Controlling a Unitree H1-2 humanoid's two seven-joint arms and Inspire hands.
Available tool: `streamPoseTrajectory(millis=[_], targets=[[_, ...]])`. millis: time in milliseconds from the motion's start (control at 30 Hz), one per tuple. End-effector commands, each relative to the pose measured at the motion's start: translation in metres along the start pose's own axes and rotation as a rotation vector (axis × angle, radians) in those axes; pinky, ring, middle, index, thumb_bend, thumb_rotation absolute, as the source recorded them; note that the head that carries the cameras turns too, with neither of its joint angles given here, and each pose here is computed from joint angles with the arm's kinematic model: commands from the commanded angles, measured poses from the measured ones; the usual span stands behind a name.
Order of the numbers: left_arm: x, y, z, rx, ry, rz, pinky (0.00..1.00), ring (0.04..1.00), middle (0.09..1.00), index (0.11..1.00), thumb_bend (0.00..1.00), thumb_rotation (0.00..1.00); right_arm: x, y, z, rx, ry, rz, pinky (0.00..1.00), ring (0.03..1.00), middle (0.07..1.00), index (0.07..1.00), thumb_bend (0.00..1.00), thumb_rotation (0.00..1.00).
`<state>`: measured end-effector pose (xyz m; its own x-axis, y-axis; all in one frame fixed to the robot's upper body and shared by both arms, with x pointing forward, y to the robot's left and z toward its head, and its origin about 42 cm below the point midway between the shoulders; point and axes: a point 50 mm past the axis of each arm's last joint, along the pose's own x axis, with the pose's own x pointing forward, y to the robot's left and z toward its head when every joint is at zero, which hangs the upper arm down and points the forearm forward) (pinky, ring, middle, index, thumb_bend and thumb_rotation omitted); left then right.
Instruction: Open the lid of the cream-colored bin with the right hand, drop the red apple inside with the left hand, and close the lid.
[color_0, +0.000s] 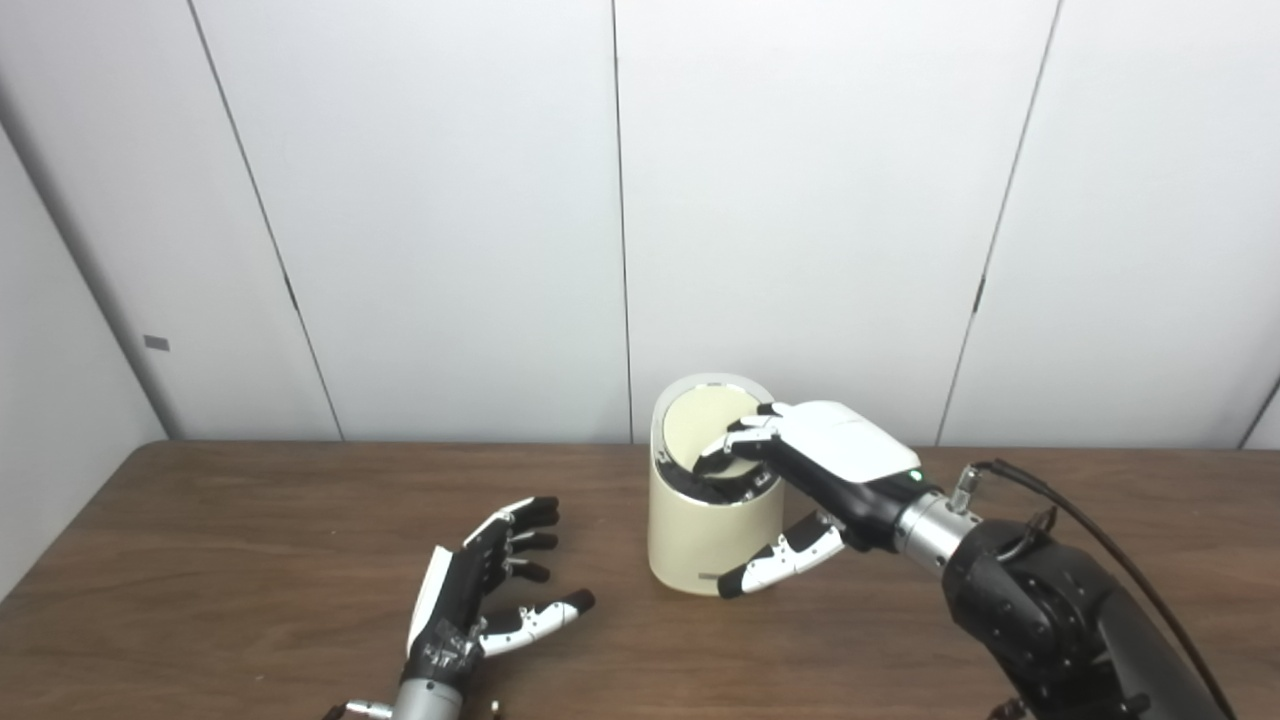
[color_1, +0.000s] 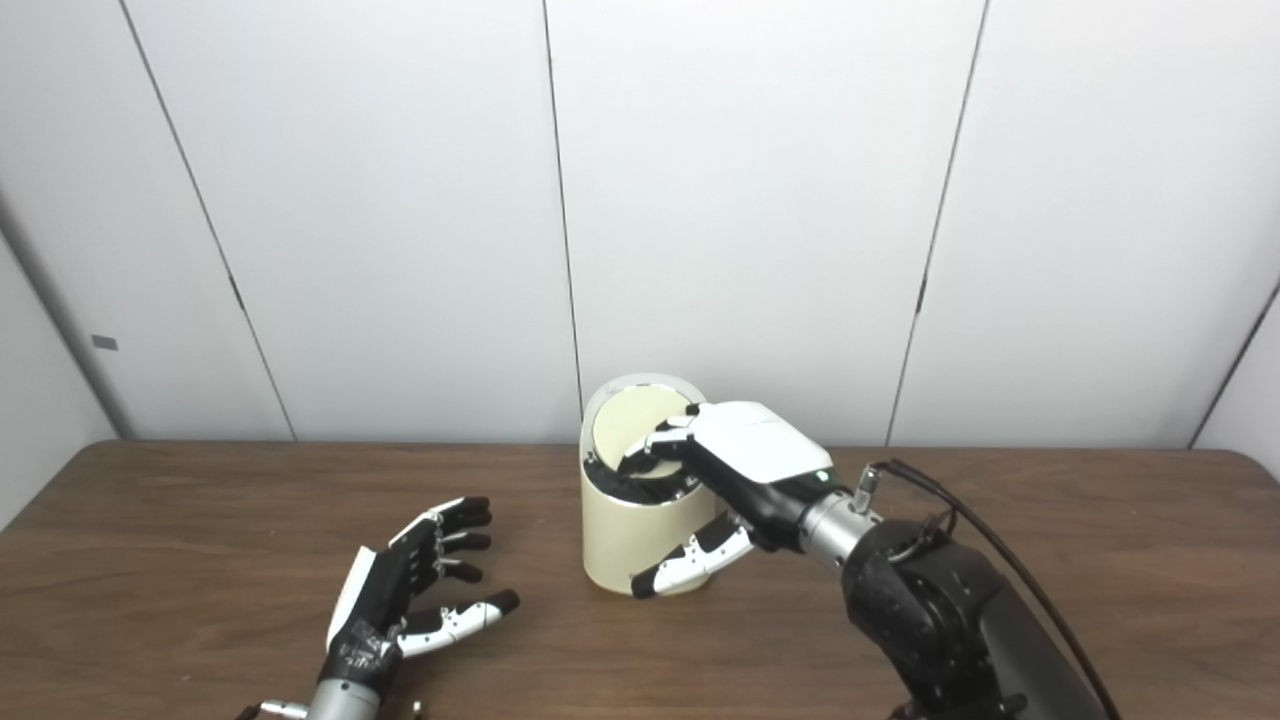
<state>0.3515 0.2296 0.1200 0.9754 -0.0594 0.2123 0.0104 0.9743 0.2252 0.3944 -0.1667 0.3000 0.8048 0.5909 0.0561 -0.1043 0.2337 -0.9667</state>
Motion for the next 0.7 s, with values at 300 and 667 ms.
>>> streamPoseTrajectory(millis=[300,667], targets=[[-0.0038,-0.0020,-0.0069,-0.001,-0.007,0.000,0.60,0.730,0.775,0.790,0.71,0.00,-0.0033,-0.0358,0.0020,-0.013,0.008,-0.109,0.88,0.885,0.739,0.739,0.68,0.47],[-0.0039,-0.0012,-0.0066,0.001,-0.012,-0.002,0.59,0.720,0.775,0.789,0.71,0.00,-0.0043,-0.0348,-0.0015,0.004,0.011,-0.144,0.79,0.867,0.735,0.746,0.67,0.46]])
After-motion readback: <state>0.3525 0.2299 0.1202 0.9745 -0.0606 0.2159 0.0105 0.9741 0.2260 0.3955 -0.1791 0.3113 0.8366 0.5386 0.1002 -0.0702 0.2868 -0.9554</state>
